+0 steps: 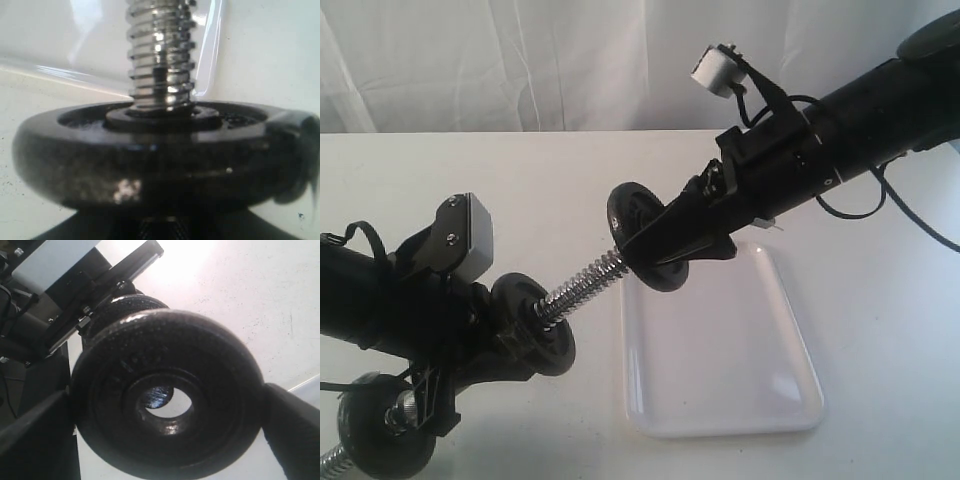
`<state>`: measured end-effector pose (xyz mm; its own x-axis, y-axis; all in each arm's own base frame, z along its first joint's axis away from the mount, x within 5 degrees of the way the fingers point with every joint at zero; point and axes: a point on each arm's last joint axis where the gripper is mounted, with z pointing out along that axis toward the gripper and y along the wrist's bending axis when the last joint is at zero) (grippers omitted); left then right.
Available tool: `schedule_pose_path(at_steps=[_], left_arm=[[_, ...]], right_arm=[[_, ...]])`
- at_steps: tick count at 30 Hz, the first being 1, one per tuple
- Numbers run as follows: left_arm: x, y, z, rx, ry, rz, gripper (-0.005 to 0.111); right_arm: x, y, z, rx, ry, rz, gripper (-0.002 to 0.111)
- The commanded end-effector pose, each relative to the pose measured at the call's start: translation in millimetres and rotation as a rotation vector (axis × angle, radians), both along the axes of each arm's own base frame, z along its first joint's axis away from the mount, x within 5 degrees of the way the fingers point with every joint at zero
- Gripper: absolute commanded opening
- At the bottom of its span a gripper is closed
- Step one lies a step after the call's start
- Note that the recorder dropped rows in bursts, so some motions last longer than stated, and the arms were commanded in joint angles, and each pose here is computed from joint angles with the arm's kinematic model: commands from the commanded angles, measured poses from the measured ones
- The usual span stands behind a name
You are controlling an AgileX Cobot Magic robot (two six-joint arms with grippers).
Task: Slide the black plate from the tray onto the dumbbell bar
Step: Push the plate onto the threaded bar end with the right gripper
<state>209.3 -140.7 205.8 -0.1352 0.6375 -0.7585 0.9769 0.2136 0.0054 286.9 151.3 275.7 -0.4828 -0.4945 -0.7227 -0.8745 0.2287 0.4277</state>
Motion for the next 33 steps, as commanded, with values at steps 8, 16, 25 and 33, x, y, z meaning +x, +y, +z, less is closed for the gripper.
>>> schedule_pose_path(at_steps=[8, 16, 25, 33], left_arm=[[-2.6, -8.3, 22.0, -0.162, 0.026, 0.006, 0.000], [-3.0, -8.5, 22.1, -0.164, 0.028, 0.003, 0.000], [-3.3, -8.6, 22.2, -0.165, 0.026, -0.003, 0.000], [-4.5, -9.1, 22.7, -0.172, 0.033, -0.014, 0.000]], right_arm=[[-4.0, 7.8, 11.5, 0.079, -0.011, 0.016, 0.000], [-2.2, 8.9, 7.4, 0.076, -0.004, 0.021, 0.000], [0.6, 10.3, 3.7, 0.090, -0.002, 0.023, 0.000], [1.7, 11.2, 3.4, 0.105, -0.009, 0.024, 0.000]])
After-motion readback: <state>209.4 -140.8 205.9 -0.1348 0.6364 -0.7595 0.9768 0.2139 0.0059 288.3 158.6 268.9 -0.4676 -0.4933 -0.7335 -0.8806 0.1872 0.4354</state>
